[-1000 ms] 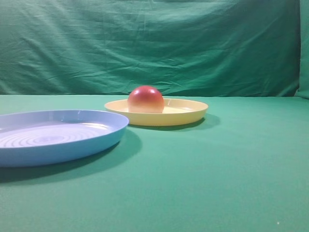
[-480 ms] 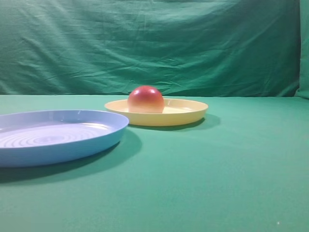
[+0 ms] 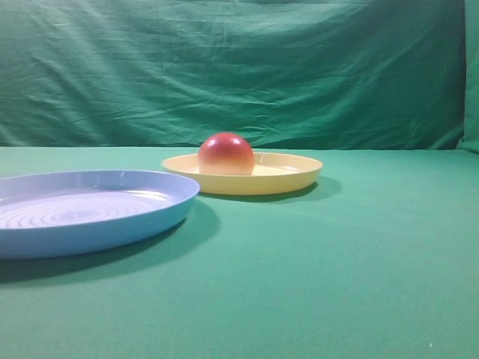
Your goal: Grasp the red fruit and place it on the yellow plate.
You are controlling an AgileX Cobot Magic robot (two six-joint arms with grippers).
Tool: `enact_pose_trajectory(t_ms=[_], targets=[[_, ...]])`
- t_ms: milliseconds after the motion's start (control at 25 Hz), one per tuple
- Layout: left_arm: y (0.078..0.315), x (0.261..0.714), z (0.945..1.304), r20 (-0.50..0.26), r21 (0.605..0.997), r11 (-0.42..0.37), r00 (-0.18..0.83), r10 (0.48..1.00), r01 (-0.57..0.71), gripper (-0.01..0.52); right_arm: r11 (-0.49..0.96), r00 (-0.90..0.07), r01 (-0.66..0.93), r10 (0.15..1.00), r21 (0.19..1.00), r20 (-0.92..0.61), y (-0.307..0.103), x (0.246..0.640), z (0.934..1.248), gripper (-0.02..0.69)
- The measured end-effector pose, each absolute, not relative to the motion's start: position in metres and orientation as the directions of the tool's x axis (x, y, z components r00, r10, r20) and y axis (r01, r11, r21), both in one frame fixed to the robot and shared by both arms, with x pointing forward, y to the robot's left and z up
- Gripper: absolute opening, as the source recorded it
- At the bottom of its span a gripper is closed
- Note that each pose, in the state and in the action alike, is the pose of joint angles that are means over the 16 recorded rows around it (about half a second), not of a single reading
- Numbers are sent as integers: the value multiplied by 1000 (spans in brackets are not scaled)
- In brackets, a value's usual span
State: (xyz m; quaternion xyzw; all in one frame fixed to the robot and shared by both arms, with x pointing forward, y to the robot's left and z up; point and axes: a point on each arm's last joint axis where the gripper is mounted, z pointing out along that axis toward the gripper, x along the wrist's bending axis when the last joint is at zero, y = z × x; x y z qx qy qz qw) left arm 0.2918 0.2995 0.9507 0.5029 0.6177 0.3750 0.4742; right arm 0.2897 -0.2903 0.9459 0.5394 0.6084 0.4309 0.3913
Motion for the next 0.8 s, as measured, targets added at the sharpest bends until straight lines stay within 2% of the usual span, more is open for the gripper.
enact_pose_trajectory(t_ms=[800], targets=[[300, 292, 951, -209, 940, 213, -44, 977, 266, 157, 66, -117, 317, 993, 946, -29, -290, 290, 946, 0]])
